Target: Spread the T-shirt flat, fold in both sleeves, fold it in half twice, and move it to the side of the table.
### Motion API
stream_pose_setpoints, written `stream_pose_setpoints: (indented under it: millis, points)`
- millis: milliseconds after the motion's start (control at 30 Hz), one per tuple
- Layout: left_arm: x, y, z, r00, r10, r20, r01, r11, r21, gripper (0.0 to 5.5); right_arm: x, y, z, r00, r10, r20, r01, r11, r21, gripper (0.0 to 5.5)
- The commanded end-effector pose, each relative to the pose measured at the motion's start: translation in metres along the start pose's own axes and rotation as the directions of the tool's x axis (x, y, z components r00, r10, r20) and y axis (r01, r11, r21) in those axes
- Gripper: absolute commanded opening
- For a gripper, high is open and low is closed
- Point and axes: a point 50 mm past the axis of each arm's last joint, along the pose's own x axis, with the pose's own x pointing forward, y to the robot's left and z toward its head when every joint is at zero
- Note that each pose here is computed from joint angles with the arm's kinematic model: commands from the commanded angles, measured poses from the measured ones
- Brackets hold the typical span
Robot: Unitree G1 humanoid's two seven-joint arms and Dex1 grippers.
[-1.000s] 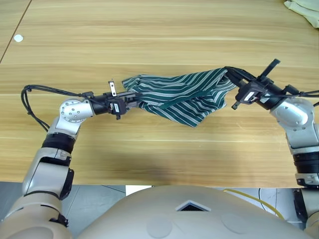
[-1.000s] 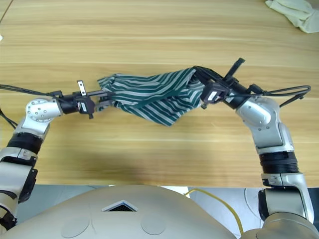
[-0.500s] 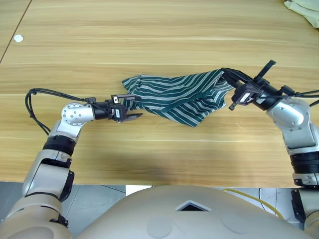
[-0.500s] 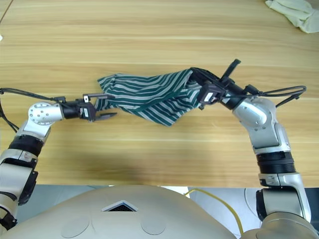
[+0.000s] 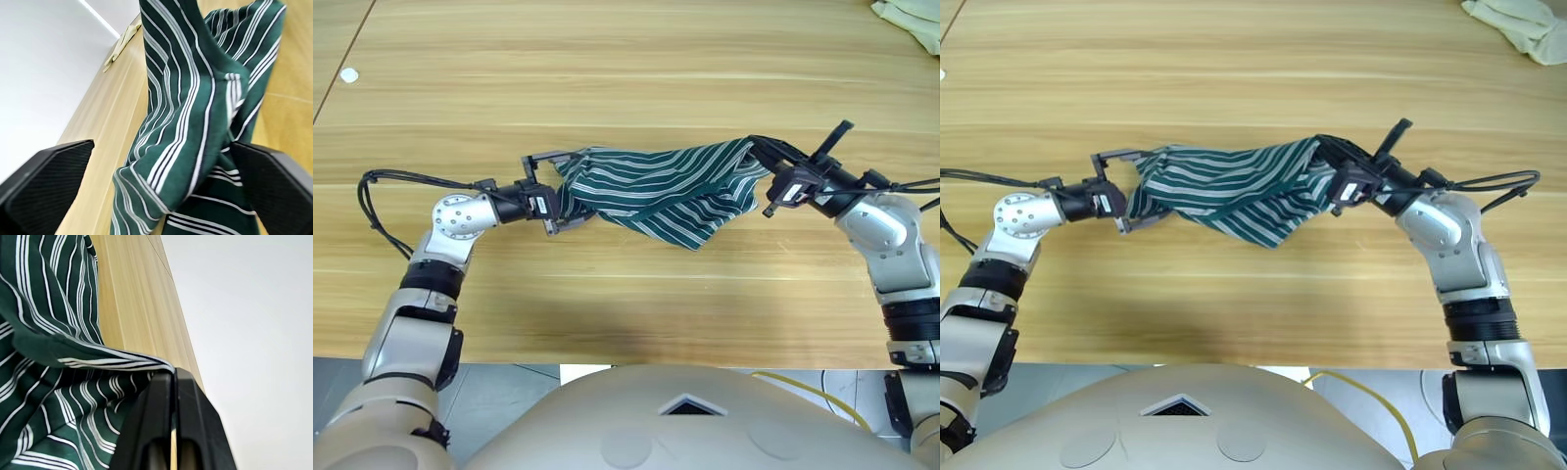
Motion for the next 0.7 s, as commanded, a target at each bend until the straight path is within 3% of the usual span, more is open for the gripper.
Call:
stream_pose_setpoints:
  millis: [33, 700]
  points:
    - [-0.002, 0.001, -0.004, 0.998, -0.020, -0.054, 0.022, 0.999, 0.044, 5.40, 0.001, -0.001, 0.002, 1.000, -0.003, 0.007, 0.003, 1.000, -0.011, 0.00]
    - [-0.007, 0.013, 0.008, 0.998, 0.058, 0.030, -0.059, 0.997, 0.040, 5.40, 0.001, 0.001, 0.000, 1.000, 0.003, -0.003, -0.003, 1.000, -0.004, 0.00]
